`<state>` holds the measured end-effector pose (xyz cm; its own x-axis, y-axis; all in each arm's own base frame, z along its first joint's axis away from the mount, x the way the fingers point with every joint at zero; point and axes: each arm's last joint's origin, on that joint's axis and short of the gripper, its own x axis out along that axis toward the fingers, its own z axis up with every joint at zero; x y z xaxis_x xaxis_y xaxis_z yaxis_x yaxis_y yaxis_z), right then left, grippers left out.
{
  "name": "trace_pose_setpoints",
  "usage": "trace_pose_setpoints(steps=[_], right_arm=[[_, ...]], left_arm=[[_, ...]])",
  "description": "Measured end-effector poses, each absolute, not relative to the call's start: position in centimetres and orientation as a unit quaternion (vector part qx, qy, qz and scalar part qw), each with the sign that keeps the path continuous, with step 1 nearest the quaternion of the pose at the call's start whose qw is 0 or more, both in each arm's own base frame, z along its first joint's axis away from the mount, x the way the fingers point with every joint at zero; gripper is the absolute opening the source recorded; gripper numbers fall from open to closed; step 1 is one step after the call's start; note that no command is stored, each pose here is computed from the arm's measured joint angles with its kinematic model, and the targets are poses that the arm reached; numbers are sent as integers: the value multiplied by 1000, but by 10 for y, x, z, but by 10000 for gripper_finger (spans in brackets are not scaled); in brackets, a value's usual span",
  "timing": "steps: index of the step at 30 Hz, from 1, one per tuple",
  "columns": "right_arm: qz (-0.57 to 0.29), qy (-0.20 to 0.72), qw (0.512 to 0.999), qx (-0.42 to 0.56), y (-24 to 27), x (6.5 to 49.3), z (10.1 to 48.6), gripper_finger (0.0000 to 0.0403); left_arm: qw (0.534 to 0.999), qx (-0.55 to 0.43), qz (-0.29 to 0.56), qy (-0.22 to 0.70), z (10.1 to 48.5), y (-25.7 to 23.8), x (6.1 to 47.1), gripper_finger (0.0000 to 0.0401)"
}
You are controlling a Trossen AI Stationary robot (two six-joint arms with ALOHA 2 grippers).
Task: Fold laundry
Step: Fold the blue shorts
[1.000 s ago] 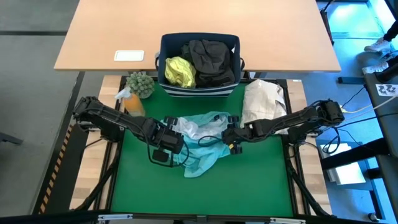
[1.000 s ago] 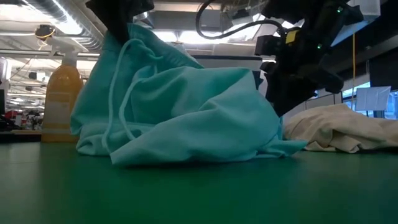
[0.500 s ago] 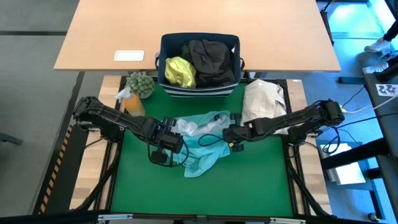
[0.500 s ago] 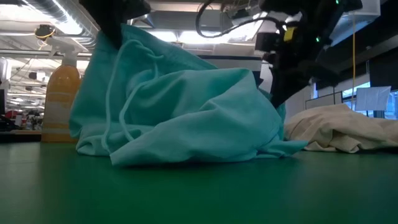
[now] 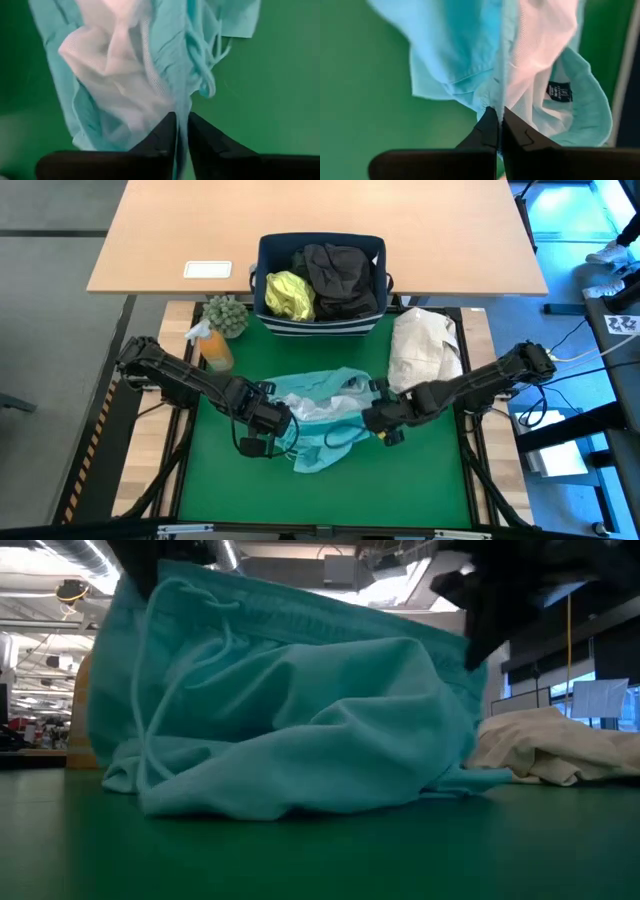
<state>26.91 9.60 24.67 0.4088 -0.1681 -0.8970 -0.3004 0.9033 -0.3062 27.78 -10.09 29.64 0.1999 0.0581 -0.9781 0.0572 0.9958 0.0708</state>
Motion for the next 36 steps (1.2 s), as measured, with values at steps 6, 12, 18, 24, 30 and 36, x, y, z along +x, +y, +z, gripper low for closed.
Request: trace_pose_setpoints(steps=[6,12,18,24,30,36], right_arm=[[56,551,805,-213,114,256,234,2],[52,555,805,-203,118,252,224,1],[51,554,806,-200,117,252,222,1],[54,551,809,-199,117,252,222,1],[55,551,808,-200,117,253,222,1],[55,550,809,-200,117,253,222,1]], left_arm=[[769,52,23,636,296,-101,275,95],[768,75,98,629,296,-84,277,126],[771,18,113,627,283,-57,289,139],[763,-43,107,636,264,-35,293,140],[750,-87,109,647,244,-24,291,140],[741,-116,89,656,235,-24,289,140]])
